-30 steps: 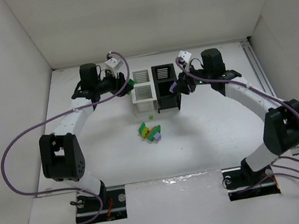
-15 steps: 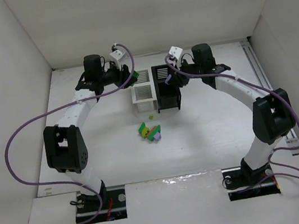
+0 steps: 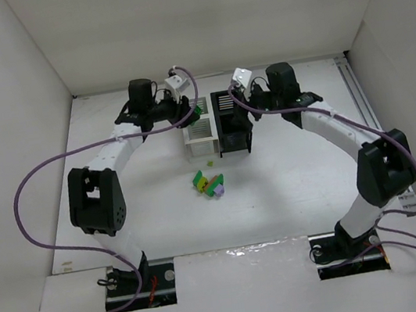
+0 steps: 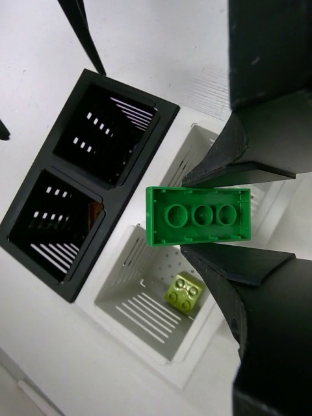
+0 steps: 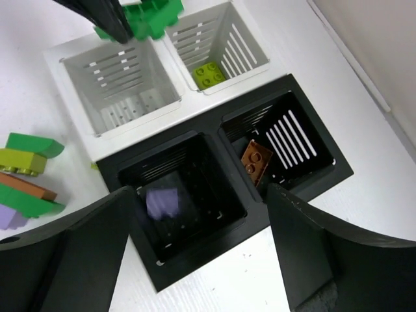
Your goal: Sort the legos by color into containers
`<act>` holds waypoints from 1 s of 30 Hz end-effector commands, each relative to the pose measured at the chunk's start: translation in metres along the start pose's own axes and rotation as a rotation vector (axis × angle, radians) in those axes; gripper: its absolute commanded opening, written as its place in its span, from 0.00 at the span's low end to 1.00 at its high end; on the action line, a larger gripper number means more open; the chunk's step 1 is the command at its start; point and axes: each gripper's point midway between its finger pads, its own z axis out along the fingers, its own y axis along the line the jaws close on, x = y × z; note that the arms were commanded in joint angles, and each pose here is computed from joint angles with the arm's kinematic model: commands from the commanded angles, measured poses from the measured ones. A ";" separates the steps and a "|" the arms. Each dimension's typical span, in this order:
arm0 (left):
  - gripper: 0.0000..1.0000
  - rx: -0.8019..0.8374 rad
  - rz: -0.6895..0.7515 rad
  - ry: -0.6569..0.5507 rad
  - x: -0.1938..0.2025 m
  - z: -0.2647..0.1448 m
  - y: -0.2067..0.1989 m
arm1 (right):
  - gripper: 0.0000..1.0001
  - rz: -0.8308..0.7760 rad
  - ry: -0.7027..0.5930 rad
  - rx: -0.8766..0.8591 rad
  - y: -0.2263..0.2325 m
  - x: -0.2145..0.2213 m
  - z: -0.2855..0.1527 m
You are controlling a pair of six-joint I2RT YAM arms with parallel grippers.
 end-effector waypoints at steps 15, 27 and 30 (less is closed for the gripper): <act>0.28 0.186 0.102 0.080 0.016 0.010 -0.036 | 0.92 -0.006 -0.163 0.125 -0.021 -0.039 -0.056; 0.81 0.014 0.173 -0.280 -0.111 -0.037 -0.033 | 0.89 0.048 -0.170 -0.158 0.034 -0.022 -0.055; 1.00 -0.195 0.185 -0.369 -0.143 -0.071 -0.017 | 0.86 0.018 -0.142 -0.237 0.070 -0.020 -0.053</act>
